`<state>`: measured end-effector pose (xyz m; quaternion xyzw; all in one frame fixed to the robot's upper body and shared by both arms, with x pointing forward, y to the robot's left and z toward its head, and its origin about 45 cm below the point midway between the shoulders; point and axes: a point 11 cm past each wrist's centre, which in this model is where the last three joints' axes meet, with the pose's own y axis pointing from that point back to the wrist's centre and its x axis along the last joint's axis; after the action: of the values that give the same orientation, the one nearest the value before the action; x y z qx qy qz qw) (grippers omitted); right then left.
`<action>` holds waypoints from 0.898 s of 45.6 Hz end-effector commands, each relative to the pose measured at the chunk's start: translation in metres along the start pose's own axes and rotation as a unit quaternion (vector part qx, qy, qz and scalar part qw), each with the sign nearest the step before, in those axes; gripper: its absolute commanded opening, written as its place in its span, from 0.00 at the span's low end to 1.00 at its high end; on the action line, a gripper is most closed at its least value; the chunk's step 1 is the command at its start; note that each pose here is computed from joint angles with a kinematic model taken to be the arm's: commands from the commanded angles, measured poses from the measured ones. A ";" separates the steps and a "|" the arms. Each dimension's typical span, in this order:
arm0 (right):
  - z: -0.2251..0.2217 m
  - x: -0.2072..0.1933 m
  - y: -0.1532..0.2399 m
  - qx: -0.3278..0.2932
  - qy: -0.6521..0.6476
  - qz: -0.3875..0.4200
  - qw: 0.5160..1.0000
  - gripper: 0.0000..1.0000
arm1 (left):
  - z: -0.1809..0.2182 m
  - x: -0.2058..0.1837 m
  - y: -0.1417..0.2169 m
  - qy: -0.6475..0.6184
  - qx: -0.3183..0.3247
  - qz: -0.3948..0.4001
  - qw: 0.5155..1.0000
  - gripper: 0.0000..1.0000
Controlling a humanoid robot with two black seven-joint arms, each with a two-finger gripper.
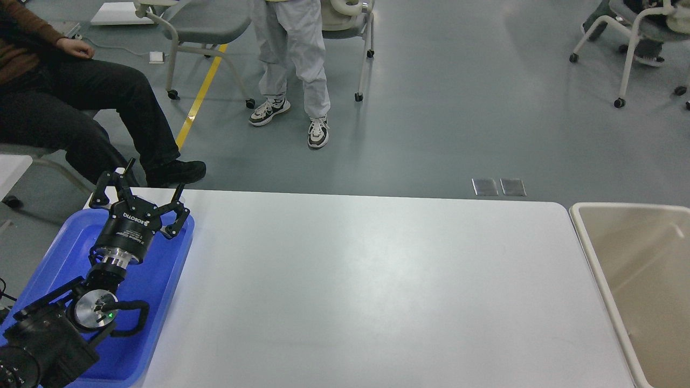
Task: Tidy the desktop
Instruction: 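Open the right gripper to drop the paper ball into the beige bin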
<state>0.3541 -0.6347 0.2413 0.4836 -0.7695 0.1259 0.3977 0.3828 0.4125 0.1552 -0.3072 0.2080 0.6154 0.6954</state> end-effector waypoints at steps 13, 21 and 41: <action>0.080 -0.108 0.032 -0.129 0.026 -0.067 0.989 0.00 | 0.000 0.000 0.000 0.000 0.000 0.000 1.000 0.98; 0.091 -0.132 0.042 -0.143 0.023 -0.084 0.986 0.00 | 0.000 0.000 0.000 0.000 0.000 0.000 1.000 0.98; 0.095 -0.135 0.045 -0.145 0.031 -0.061 0.987 0.97 | 0.000 0.000 0.000 0.000 0.000 0.000 1.000 0.98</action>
<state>0.3034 -0.5824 0.0950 0.4753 -0.7317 -0.0023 0.4885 0.3826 0.4125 0.1550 -0.3070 0.2081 0.6156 0.6953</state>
